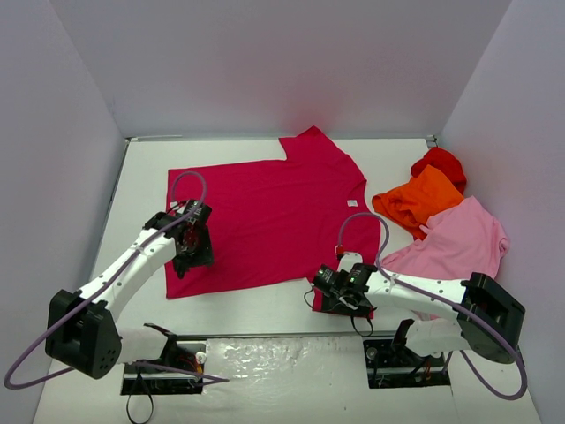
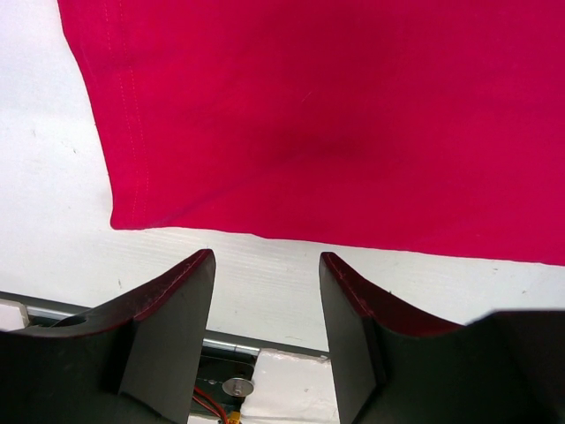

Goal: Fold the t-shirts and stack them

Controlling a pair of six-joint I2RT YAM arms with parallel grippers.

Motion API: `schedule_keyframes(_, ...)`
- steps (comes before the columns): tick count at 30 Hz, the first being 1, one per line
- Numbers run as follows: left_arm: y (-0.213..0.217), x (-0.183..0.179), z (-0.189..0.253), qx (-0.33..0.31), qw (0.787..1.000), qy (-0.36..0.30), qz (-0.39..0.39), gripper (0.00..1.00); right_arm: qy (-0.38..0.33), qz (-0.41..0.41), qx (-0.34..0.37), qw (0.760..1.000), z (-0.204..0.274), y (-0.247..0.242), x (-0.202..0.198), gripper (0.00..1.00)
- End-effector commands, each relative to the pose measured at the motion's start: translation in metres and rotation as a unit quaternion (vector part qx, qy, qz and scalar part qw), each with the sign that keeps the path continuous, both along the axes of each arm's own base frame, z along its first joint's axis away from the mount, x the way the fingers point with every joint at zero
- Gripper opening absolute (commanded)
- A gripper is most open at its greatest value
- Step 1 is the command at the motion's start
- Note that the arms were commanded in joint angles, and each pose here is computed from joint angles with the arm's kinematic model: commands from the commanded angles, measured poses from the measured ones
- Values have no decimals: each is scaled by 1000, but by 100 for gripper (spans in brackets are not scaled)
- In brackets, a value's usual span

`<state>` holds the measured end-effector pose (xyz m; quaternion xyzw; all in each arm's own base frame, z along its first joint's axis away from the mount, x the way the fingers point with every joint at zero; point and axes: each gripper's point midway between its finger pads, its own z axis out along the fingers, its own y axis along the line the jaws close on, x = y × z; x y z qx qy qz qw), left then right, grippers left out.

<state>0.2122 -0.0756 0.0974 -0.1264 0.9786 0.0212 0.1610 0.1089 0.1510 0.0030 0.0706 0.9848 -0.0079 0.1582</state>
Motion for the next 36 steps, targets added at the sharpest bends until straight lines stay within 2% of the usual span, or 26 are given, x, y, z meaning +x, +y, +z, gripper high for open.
schedule_keyframes(1, 0, 5, 17, -3, 1000, -30, -4, 48, 12, -17, -23, 1000, -11, -17, -12, 47)
schedule_keyframes(7, -1, 4, 17, -7, 1000, -30, -5, 48, 23, -16, -24, 999, -13, -18, -17, 16)
schedule_keyframes(9, 0, 2, 17, -5, 1000, -30, -4, 48, 24, -15, -24, 999, -13, -18, -18, 3)
schedule_keyframes(10, 1, 2, 17, -4, 1000, -30, -4, 48, 25, -15, -24, 999, -14, -18, -18, 0)
schedule_keyframes(17, 4, -3, 15, 3, 1000, -21, -2, 48, 29, -10, -26, 999, -14, -18, -20, 0)
schedule_keyframes(21, 9, -14, 15, 17, 1000, 6, 4, 48, 29, -5, -26, 999, -14, -17, -21, 0)
schedule_keyframes(23, 12, -19, 15, 22, 1000, 18, 8, 53, 28, -4, -26, 999, -14, -17, -21, 0)
schedule_keyframes(25, 14, -25, 14, 26, 999, 28, 12, 74, 28, -1, -24, 999, -14, -17, -21, 0)
schedule_keyframes(26, 15, -27, 13, 29, 999, 34, 14, 77, 29, 2, -23, 999, -14, -16, -21, 0)
schedule_keyframes(27, 16, -28, 11, 33, 998, 43, 16, 85, 28, 5, -21, 999, -13, -15, -21, 0)
schedule_keyframes(32, 32, -36, 0, 84, 992, 80, 54, 86, 4, 24, 12, 1000, 5, 1, -11, 0)
schedule_keyframes(36, 38, -29, -8, 88, 988, 83, 99, 86, -14, 53, 35, 998, 22, 14, -2, 0)
